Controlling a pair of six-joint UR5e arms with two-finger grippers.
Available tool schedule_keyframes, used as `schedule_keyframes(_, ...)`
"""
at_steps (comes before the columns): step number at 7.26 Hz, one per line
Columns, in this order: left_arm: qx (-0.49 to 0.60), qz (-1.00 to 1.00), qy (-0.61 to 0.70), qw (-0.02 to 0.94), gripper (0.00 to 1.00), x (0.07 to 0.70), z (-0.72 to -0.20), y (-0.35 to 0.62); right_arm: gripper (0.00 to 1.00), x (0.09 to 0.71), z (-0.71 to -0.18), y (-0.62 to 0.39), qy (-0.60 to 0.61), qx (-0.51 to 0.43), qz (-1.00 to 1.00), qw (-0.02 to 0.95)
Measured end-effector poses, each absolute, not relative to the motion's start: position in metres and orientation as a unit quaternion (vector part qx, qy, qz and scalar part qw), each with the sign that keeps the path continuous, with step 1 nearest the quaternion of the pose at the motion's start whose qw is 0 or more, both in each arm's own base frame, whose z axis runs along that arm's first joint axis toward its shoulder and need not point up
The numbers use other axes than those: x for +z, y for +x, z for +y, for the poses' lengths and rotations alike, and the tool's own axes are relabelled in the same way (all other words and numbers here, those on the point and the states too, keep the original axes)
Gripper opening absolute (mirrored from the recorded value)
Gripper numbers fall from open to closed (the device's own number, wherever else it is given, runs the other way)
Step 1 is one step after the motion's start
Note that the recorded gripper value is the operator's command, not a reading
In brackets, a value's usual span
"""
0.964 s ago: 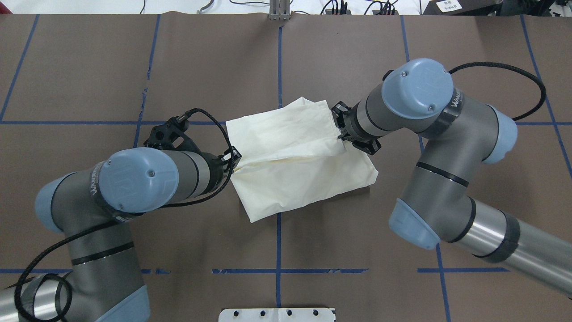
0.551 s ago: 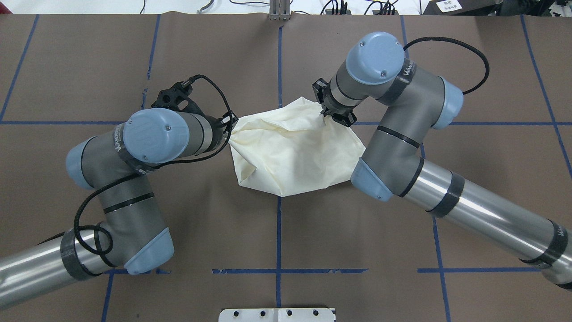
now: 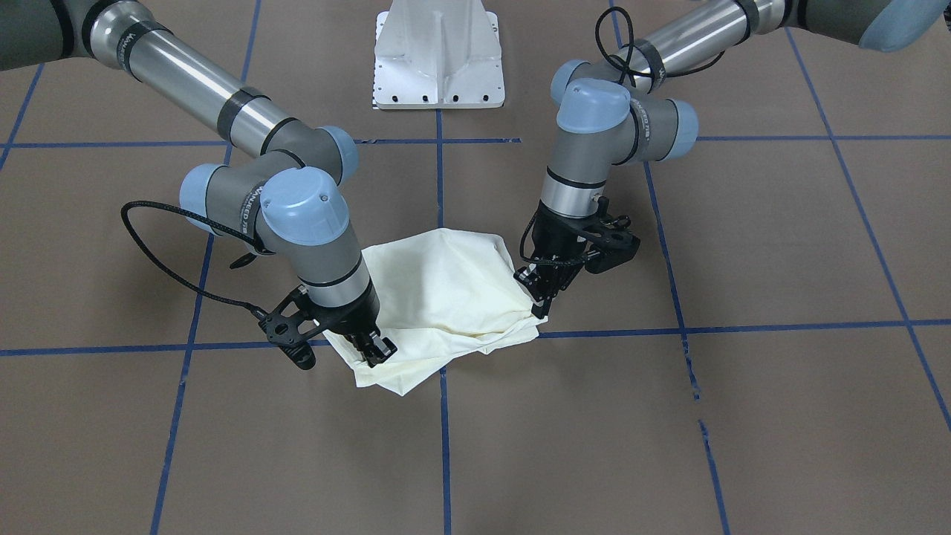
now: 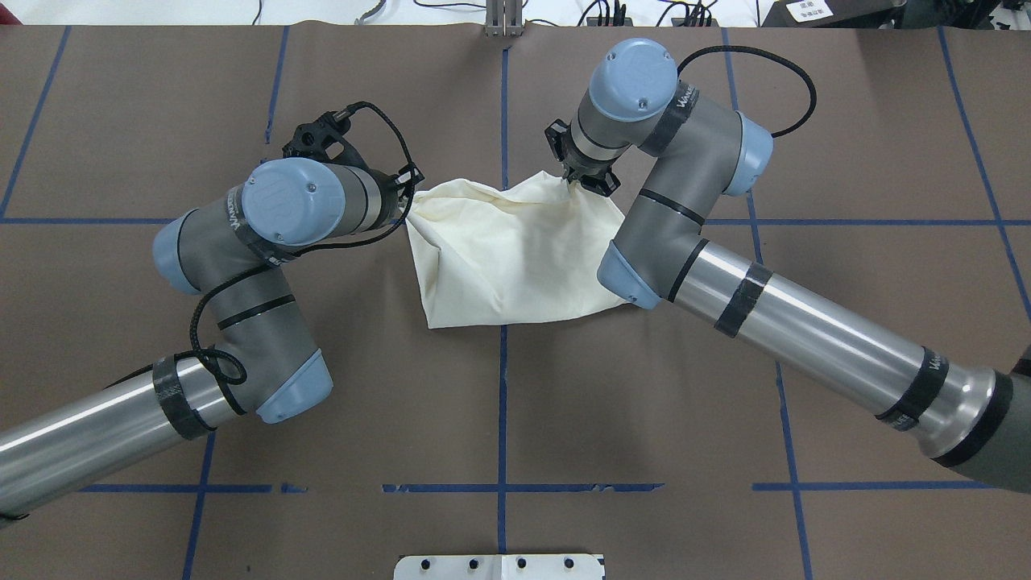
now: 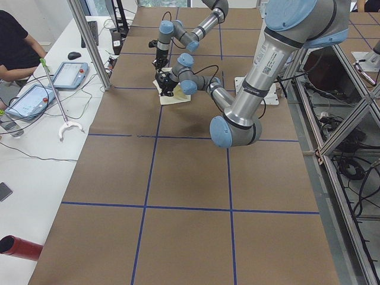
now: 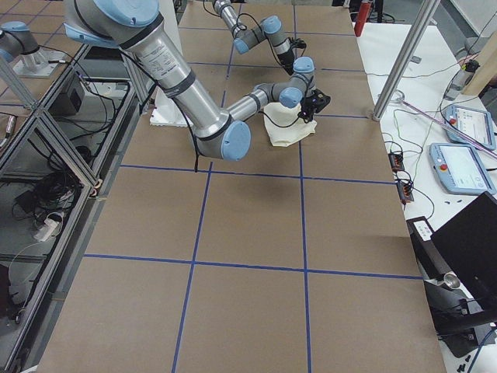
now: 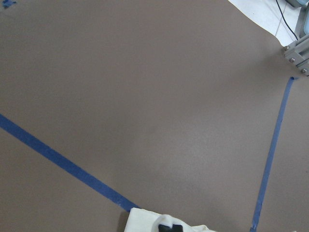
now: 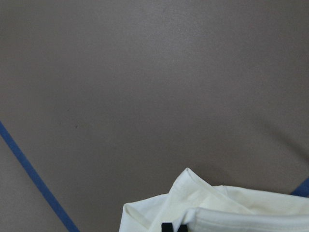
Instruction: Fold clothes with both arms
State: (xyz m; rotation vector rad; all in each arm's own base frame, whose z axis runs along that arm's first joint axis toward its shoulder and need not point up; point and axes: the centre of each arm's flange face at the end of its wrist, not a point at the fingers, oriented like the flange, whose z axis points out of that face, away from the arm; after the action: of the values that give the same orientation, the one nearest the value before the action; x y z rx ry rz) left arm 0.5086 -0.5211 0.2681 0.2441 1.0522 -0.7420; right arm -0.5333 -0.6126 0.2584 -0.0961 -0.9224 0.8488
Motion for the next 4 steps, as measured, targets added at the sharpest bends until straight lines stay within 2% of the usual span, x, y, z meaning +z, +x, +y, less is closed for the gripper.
schedule_keyframes(1,-0.339,0.491,0.118,0.794,0.16,0.271,-0.523,0.510,0.00,0.259,-0.615,-0.536,-0.044,0.395,-0.431,0.810)
schedule_keyframes(2,-0.332,0.499,0.124,0.791,0.23,0.269,-0.525,0.505,0.00,0.262,-0.617,-0.538,-0.043,0.394,-0.433,0.810)
schedule_keyframes(4,-0.299,0.534,0.100,0.784,0.18,0.268,-0.507,0.480,0.00,0.267,-0.621,-0.539,-0.041,0.393,-0.438,0.808)
